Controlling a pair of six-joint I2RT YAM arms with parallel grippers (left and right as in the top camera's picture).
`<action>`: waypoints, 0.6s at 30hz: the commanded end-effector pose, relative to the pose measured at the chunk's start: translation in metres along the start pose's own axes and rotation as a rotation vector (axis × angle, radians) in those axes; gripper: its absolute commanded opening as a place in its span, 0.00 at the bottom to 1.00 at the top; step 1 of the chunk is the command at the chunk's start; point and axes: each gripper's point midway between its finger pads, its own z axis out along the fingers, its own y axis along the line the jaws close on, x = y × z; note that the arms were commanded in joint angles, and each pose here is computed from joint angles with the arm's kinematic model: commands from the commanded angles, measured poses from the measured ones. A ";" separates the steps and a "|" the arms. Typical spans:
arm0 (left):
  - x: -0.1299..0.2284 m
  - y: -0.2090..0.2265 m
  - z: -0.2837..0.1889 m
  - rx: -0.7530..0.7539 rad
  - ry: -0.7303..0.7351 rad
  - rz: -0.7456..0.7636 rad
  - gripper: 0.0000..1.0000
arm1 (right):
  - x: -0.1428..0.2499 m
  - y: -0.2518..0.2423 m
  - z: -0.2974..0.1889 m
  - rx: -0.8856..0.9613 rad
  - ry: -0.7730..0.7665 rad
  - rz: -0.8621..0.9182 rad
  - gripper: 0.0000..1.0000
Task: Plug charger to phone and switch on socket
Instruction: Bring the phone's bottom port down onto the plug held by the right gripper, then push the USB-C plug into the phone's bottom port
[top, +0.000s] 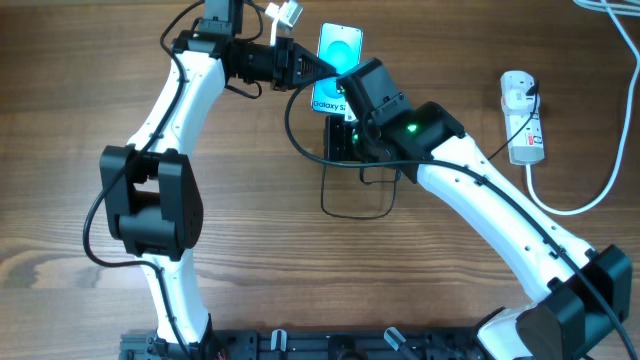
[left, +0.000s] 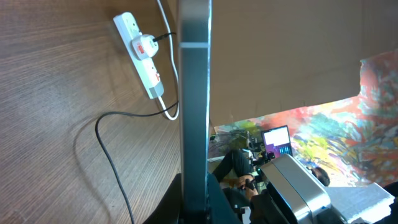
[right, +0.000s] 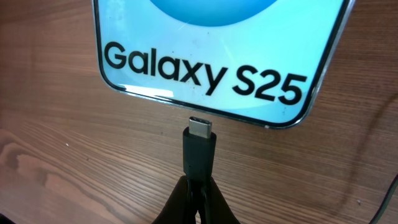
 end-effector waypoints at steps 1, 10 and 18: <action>0.000 -0.010 -0.002 0.055 0.006 0.010 0.04 | -0.007 0.003 -0.005 -0.008 -0.025 0.017 0.04; 0.001 -0.006 0.002 0.028 0.008 0.015 0.04 | -0.008 0.004 -0.005 -0.010 -0.029 0.015 0.04; 0.003 -0.008 0.007 0.035 0.018 0.017 0.04 | -0.009 0.004 -0.005 -0.011 -0.030 0.014 0.04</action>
